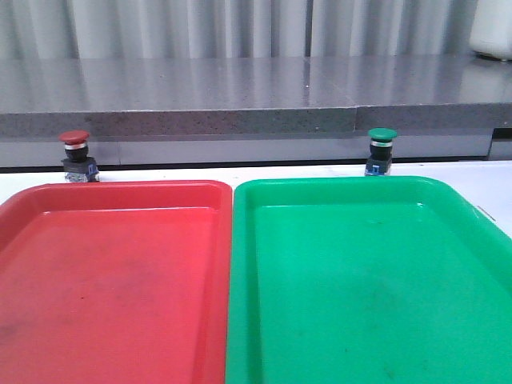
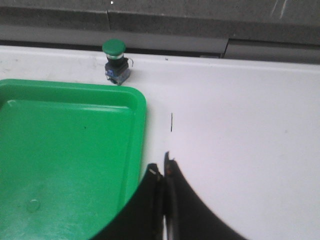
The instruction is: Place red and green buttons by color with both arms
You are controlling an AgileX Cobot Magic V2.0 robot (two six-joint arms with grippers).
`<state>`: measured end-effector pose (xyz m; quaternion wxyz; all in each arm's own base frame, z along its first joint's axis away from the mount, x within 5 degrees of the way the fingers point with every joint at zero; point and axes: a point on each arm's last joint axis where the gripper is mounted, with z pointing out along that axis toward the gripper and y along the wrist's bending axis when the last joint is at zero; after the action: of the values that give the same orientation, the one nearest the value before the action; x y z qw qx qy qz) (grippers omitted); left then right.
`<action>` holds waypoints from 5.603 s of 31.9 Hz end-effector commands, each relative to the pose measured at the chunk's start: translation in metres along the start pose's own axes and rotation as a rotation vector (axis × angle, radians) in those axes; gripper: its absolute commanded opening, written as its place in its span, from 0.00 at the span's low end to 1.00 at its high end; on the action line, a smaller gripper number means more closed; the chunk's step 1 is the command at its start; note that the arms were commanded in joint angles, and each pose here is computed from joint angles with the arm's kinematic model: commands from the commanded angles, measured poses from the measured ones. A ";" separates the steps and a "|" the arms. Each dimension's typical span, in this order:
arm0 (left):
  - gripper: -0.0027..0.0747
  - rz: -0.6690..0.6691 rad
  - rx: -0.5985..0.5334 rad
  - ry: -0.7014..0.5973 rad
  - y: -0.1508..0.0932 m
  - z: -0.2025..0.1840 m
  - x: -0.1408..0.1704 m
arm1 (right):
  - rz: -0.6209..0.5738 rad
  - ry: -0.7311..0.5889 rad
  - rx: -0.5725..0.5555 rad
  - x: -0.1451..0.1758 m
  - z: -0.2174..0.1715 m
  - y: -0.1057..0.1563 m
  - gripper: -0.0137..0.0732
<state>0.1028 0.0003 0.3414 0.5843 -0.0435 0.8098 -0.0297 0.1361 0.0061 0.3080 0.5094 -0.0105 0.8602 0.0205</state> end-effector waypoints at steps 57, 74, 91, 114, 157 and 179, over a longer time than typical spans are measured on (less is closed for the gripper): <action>0.70 0.116 0.041 0.425 -0.043 0.361 -0.026 | -0.017 -0.060 0.008 -0.015 0.009 -0.001 0.81; 0.55 0.084 0.044 0.446 -0.043 0.389 -0.008 | -0.017 -0.060 0.008 -0.015 0.009 -0.001 0.81; 0.31 0.082 0.048 0.425 -0.046 0.347 -0.053 | -0.017 -0.061 0.008 -0.015 0.009 -0.001 0.81; 0.30 0.128 0.193 0.297 -0.076 0.180 -0.059 | -0.017 -0.060 0.008 -0.015 0.009 -0.001 0.81; 0.30 0.186 0.297 0.431 -0.097 0.185 0.075 | -0.017 -0.060 0.008 -0.015 0.009 -0.001 0.81; 0.65 0.185 0.283 0.481 -0.099 0.201 0.093 | -0.017 -0.060 0.008 -0.015 0.009 -0.001 0.81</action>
<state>0.2611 -0.1030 0.1799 0.3226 0.1261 0.9344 -0.0829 0.1468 0.0065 0.3009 0.4897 -0.0105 0.8716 0.0199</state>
